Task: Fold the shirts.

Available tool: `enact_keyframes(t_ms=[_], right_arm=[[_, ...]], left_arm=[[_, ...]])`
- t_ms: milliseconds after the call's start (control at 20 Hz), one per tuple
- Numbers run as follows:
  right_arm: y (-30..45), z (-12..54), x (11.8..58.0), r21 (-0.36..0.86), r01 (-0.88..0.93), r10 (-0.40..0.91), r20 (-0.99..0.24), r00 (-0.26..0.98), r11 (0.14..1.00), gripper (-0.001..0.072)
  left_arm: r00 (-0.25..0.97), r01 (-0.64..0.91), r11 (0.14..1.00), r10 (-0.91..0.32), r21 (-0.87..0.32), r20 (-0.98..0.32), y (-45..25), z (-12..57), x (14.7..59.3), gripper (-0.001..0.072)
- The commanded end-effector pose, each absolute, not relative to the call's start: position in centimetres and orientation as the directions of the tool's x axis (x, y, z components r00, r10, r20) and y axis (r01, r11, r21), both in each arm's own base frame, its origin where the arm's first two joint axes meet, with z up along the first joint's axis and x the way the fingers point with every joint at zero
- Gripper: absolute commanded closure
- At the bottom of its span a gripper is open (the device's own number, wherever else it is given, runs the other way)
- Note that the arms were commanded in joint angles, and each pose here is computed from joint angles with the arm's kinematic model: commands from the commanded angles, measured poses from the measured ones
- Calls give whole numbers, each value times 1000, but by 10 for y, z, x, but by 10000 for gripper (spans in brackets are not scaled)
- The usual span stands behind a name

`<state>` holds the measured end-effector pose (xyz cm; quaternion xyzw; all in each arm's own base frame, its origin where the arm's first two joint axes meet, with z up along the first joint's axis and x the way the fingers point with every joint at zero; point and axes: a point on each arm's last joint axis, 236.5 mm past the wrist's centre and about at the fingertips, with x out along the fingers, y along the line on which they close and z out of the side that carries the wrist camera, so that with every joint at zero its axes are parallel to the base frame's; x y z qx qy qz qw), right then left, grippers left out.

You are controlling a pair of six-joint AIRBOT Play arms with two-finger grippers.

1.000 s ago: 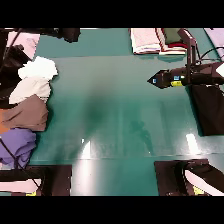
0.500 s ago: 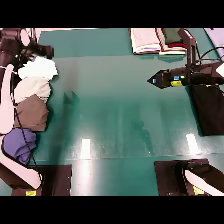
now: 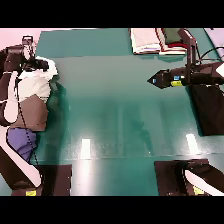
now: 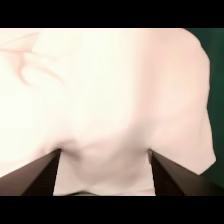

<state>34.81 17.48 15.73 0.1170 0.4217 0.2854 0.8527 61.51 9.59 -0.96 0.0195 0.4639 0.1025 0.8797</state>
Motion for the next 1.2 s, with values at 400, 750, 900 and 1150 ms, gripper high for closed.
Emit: enact_keyframes(t_ms=[400, 750, 900, 1150], right_arm=[[175, 250, 363, 372, -471, 600, -513, 614, 800, 695], [162, 373, 359, 215, -528, 570, -297, 766, 822, 695], [148, 406, 352, 155, -499, 523, -248, 816, 853, 695], [139, 429, 344, 132, -476, 493, -211, 844, 870, 695]], left_arm=[[825, -151, 983, 184, 104, -534, 69, 201, 604, 686], [946, 293, 947, -266, 134, -185, -100, 425, 454, 686], [799, 584, 804, -547, 109, -250, -198, 416, 399, 686], [526, 840, 529, -740, 119, -420, -334, 323, 333, 684]])
